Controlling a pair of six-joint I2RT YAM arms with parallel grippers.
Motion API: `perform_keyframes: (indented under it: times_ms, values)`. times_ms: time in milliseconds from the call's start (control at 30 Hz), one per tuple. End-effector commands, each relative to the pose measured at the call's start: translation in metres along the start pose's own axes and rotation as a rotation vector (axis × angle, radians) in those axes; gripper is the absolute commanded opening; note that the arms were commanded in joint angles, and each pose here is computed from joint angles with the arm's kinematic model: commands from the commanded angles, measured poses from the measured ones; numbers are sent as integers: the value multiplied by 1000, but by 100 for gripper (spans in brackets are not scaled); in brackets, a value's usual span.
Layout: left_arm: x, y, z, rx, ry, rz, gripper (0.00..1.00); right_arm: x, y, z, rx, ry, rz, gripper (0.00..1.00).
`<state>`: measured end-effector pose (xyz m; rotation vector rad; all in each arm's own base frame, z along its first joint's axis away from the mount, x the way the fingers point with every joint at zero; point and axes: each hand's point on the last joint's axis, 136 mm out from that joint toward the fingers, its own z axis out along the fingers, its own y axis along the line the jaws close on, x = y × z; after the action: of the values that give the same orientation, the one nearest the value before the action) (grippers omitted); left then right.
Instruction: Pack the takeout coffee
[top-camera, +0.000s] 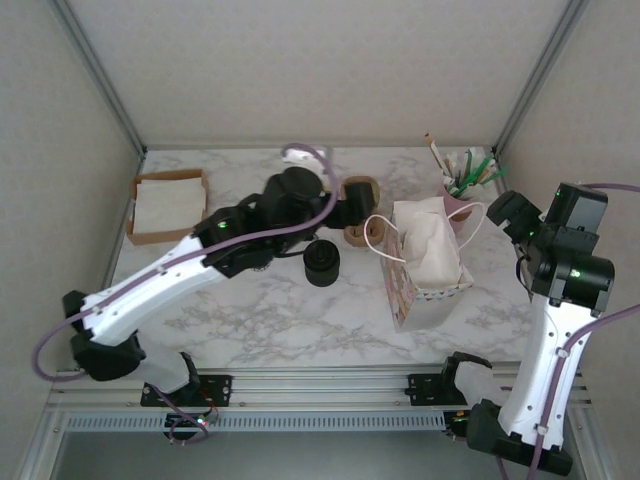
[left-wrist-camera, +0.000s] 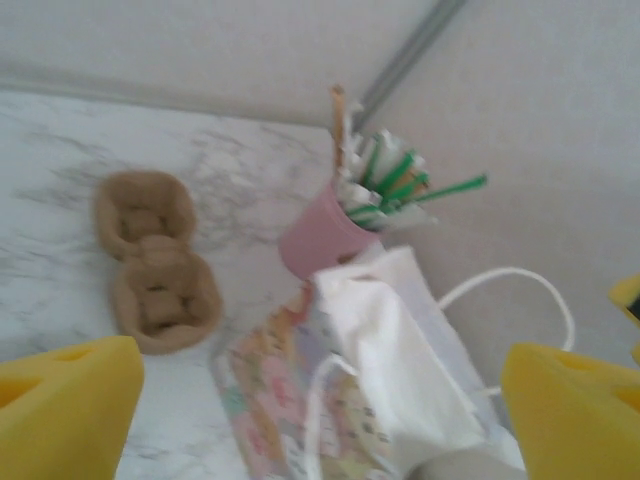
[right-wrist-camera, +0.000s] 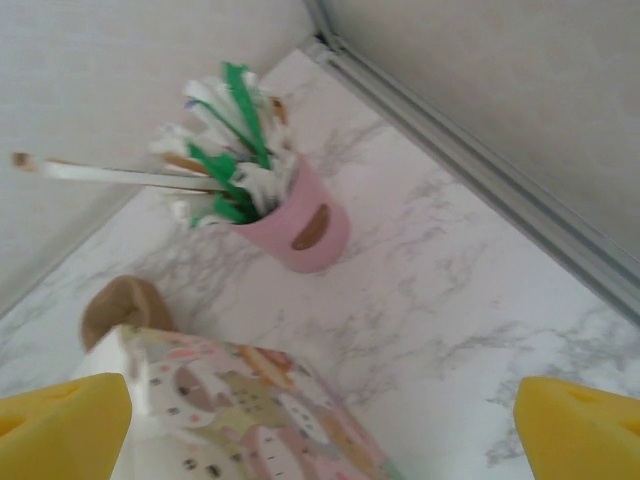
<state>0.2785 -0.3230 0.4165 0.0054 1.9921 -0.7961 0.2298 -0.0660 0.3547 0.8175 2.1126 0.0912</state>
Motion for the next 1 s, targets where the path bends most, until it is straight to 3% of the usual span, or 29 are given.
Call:
perform_keyframes:
  times_ms: [0,167,400,767,967]
  values:
    - [-29,46,-22,-87,-120,-46,100,8,-23,21,98,25,45,99]
    - [-39,123,-49,-211,-196,-105,100,25,-49,50,165,69,105,99]
    - [-36,219,-90,-463,-329,-146,100,81,-73,109,193,206,160,99]
    - [-10,322,-112,-752,-463,-176,100,154,-75,166,118,450,189,99]
    - [13,375,-111,-829,-496,-161,100,180,-55,179,63,548,157,99]
